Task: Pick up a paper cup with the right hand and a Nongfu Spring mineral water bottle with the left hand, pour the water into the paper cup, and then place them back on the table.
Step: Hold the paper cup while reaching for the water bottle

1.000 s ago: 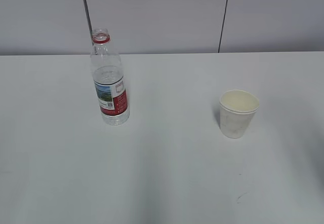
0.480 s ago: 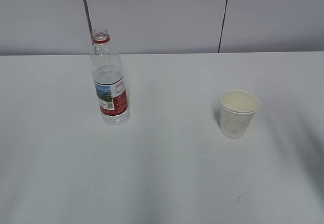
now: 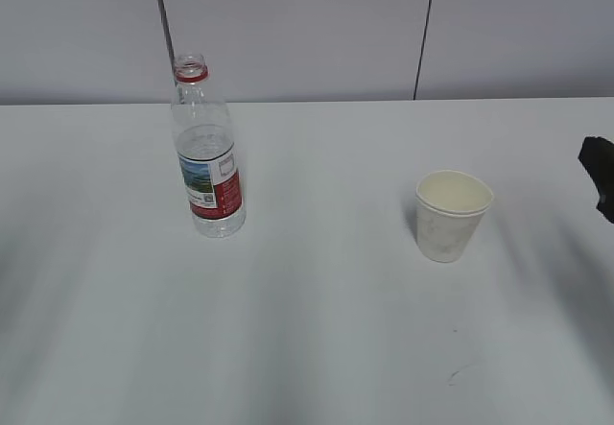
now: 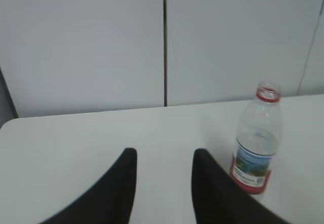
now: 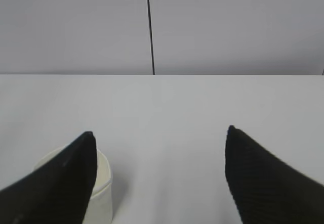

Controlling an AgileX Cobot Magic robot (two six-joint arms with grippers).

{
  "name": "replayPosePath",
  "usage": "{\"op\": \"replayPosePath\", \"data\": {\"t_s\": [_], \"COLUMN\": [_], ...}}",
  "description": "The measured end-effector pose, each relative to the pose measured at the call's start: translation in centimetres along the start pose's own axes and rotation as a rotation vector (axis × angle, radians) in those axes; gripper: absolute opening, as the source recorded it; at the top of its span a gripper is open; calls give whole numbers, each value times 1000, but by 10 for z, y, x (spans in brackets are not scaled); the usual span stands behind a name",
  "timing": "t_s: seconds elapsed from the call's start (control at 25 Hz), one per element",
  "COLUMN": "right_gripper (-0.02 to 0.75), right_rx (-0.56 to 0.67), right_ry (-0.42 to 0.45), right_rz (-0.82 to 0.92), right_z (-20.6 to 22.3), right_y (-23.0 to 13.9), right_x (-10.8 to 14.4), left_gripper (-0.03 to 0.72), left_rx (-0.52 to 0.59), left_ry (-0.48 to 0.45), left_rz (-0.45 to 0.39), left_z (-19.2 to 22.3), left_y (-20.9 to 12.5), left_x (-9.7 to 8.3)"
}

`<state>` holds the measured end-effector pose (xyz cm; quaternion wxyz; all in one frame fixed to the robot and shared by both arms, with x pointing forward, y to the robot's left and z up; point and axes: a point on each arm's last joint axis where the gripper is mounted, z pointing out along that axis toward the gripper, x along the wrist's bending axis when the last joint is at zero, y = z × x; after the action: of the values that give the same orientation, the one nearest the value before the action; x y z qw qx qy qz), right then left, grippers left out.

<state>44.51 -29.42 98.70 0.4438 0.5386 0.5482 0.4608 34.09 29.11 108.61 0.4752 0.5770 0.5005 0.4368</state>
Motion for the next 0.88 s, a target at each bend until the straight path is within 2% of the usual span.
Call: {"op": "replayPosePath", "data": {"t_s": [0.12, 0.24, 0.36, 0.64, 0.88], "right_gripper": [587, 587, 587, 587, 587], "right_rx": [-8, -12, -14, -16, -35], "right_ry": [0, 0, 1, 1, 47], "right_rz": [0, 2, 2, 2, -51], "right_z": [2, 2, 2, 2, 2], "right_y": [-1, -1, 0, 0, 1], "right_x": [0, 0, 0, 0, 4], "left_gripper": [239, 239, 239, 239, 239], "left_rx": [-17, -9, -25, -73, -91], "left_ry": [52, 68, 37, -40, -83], "left_rz": [-61, -77, -10, 71, 71], "left_z": [18, 33, 45, 74, 96], "left_y": [-18, -40, -54, -75, -89], "left_x": [5, 5, -3, -28, -40]}}
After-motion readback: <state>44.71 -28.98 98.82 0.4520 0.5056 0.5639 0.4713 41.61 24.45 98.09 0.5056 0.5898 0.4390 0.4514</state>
